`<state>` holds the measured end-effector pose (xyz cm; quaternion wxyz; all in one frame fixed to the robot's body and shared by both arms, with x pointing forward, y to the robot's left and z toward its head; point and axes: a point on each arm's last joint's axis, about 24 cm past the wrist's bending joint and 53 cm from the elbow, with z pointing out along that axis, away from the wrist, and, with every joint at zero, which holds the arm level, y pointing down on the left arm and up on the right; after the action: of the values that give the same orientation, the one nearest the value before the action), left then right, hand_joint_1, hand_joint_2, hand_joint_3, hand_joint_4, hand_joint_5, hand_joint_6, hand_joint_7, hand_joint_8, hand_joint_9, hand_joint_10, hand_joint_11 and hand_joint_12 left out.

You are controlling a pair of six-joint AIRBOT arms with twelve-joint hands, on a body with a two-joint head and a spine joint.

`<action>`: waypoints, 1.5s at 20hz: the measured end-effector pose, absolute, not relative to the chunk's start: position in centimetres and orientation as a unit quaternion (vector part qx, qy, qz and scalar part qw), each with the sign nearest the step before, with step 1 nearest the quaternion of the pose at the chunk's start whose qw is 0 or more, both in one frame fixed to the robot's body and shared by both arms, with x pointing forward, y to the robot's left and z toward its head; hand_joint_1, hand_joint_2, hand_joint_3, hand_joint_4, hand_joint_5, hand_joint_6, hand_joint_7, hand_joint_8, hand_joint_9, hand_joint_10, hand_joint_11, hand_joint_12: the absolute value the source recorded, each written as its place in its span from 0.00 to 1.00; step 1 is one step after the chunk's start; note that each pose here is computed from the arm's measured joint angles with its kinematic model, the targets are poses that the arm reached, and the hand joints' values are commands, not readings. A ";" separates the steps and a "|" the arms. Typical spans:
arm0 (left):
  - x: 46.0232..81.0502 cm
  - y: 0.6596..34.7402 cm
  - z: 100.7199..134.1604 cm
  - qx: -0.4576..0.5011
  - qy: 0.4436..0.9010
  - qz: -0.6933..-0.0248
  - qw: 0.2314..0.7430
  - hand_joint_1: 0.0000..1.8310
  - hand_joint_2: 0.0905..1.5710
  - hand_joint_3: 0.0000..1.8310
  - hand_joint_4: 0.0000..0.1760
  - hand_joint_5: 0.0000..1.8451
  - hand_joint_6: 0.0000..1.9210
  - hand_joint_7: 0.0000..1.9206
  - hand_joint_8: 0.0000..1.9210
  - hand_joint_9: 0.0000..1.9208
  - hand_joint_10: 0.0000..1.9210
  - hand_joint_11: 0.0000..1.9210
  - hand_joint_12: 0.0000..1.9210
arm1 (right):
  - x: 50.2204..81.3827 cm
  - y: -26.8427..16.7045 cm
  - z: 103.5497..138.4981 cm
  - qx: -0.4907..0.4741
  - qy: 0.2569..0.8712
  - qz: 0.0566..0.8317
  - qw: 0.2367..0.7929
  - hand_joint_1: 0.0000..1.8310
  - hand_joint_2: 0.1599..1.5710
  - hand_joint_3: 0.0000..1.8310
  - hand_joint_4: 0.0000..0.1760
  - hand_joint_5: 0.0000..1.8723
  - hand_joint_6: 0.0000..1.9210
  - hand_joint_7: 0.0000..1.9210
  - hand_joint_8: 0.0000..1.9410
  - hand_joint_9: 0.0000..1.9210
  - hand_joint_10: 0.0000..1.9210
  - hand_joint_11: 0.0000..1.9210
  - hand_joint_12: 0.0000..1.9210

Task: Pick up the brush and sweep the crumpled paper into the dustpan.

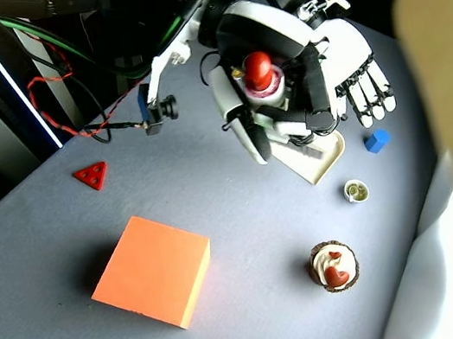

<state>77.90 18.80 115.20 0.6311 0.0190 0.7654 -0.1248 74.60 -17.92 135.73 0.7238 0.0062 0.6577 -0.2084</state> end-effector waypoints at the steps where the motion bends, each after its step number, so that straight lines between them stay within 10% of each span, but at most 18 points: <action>1: 77.9 18.8 115.2 0.019 0.765 -0.125 0.631 0.57 0.70 0.00 0.37 0.52 0.53 0.18 0.00 0.12 0.00 0.02 0.19 | 74.6 -18.3 135.6 0.007 0.658 -0.211 0.723 0.85 0.71 0.00 1.00 0.51 1.00 0.50 1.00 0.58 1.00 0.63 1.00; 3: 77.9 18.8 115.2 0.019 0.765 -0.125 0.631 0.58 0.70 0.00 0.23 0.52 0.52 0.18 0.00 0.13 0.00 0.03 0.20 | 74.6 -19.4 135.2 0.013 0.659 -0.220 0.719 0.83 0.73 0.00 1.00 0.46 1.00 0.49 1.00 0.57 1.00 0.61 1.00; 6: 77.9 18.8 115.2 0.019 0.765 -0.124 0.631 0.57 0.70 0.00 0.46 0.53 0.51 0.19 0.00 0.12 0.00 0.02 0.20 | 74.5 -20.3 135.0 0.022 0.663 -0.216 0.717 0.83 0.73 0.00 1.00 0.40 1.00 0.48 1.00 0.56 1.00 0.62 1.00; 8: 77.9 18.8 115.2 0.019 0.765 -0.124 0.632 0.58 0.69 0.00 0.38 0.54 0.49 0.19 0.00 0.12 0.00 0.02 0.21 | 74.5 -20.3 135.1 0.019 0.661 -0.215 0.718 0.82 0.73 0.00 1.00 0.41 1.00 0.49 1.00 0.56 1.00 0.62 1.00; 10: 77.9 18.8 115.3 0.018 0.765 -0.125 0.632 0.60 0.68 0.00 0.00 0.55 0.48 0.19 0.00 0.13 0.00 0.03 0.21 | 74.4 -20.2 135.1 0.015 0.660 -0.211 0.721 0.83 0.73 0.00 1.00 0.43 1.00 0.50 1.00 0.56 1.00 0.61 1.00; 11: 77.9 18.7 115.3 0.019 0.765 -0.125 0.632 0.59 0.69 0.00 0.09 0.54 0.50 0.18 0.00 0.12 0.00 0.02 0.21 | 74.4 -20.1 135.2 0.013 0.659 -0.211 0.722 0.83 0.73 0.00 1.00 0.44 1.00 0.50 1.00 0.56 1.00 0.61 1.00; 12: 77.9 18.7 115.3 0.018 0.765 -0.125 0.632 0.57 0.70 0.00 0.57 0.52 0.53 0.18 0.00 0.11 0.00 0.01 0.20 | 74.4 -20.2 135.4 0.010 0.656 -0.211 0.724 0.83 0.73 0.00 1.00 0.43 1.00 0.50 1.00 0.57 1.00 0.61 1.00; 13: 77.9 18.7 115.3 0.018 0.765 -0.125 0.632 0.56 0.70 0.00 0.67 0.52 0.53 0.18 0.00 0.11 0.00 0.01 0.20 | 74.3 -20.3 135.6 0.007 0.652 -0.213 0.727 0.83 0.73 0.00 1.00 0.43 1.00 0.50 1.00 0.57 1.00 0.62 1.00; 16: 77.9 18.6 115.4 0.018 0.764 -0.127 0.632 0.57 0.69 0.00 0.52 0.54 0.50 0.18 0.00 0.12 0.00 0.01 0.19 | 74.2 -20.0 135.8 0.009 0.650 -0.204 0.732 0.83 0.73 0.00 1.00 0.43 1.00 0.50 1.00 0.57 1.00 0.62 1.00; 18: 77.9 18.6 115.5 0.018 0.763 -0.128 0.633 0.59 0.68 0.00 0.24 0.55 0.48 0.18 0.00 0.11 0.00 0.01 0.19 | 74.3 -19.7 135.7 0.007 0.651 -0.194 0.734 0.82 0.73 0.00 1.00 0.45 1.00 0.52 1.00 0.59 1.00 0.63 1.00; 19: 77.9 18.6 115.6 0.018 0.763 -0.128 0.634 0.58 0.68 0.00 0.34 0.55 0.48 0.18 0.00 0.12 0.00 0.02 0.19 | 74.3 -19.7 135.7 0.005 0.649 -0.195 0.735 0.83 0.73 0.00 1.00 0.46 1.00 0.52 1.00 0.59 1.00 0.63 1.00; 20: 77.9 18.6 115.6 0.017 0.762 -0.128 0.634 0.56 0.65 0.00 0.10 0.46 0.18 0.19 0.00 0.14 0.00 0.04 0.19 | 74.3 -19.8 135.5 0.004 0.650 -0.196 0.735 0.83 0.73 0.00 1.00 0.46 1.00 0.52 1.00 0.59 1.00 0.64 1.00; 23: 77.8 18.6 115.7 0.017 0.762 -0.128 0.635 0.50 0.61 0.00 0.53 0.31 0.00 0.17 0.00 0.13 0.00 0.05 0.17 | 74.3 -20.3 134.9 0.008 0.656 -0.195 0.729 0.84 0.73 0.00 1.00 0.45 1.00 0.51 1.00 0.59 1.00 0.62 1.00; 26: 77.8 18.5 115.7 0.018 0.762 -0.128 0.635 0.48 0.54 0.00 0.54 0.20 0.00 0.14 0.00 0.12 0.00 0.07 0.14 | 74.2 -19.9 134.9 0.004 0.656 -0.191 0.731 0.81 0.73 0.00 0.97 0.43 1.00 0.52 1.00 0.59 1.00 0.64 1.00; 27: 77.8 18.5 115.7 0.018 0.762 -0.129 0.635 0.49 0.54 0.00 0.49 0.18 0.00 0.14 0.00 0.12 0.00 0.07 0.13 | 74.2 -19.8 134.8 0.001 0.656 -0.190 0.730 0.79 0.70 0.00 0.24 0.43 1.00 0.53 1.00 0.60 1.00 0.64 1.00; 28: 77.8 18.5 115.7 0.018 0.762 -0.129 0.634 0.48 0.53 0.00 0.52 0.16 0.00 0.13 0.00 0.12 0.00 0.08 0.13 | 74.2 -19.7 134.8 -0.003 0.653 -0.193 0.733 0.72 0.65 0.00 0.00 0.45 0.88 0.52 1.00 0.58 1.00 0.63 1.00; 30: 77.7 18.5 115.7 0.018 0.762 -0.129 0.635 0.48 0.53 0.00 0.52 0.16 0.00 0.13 0.00 0.12 0.00 0.08 0.12 | 74.2 -19.6 134.7 -0.003 0.654 -0.190 0.732 0.65 0.64 0.00 0.00 0.58 0.42 0.50 1.00 0.55 1.00 0.61 1.00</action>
<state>77.72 18.50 115.72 0.6346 0.0183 0.7619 -0.1286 74.24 -19.62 134.72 0.7319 -0.0027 0.6545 -0.1899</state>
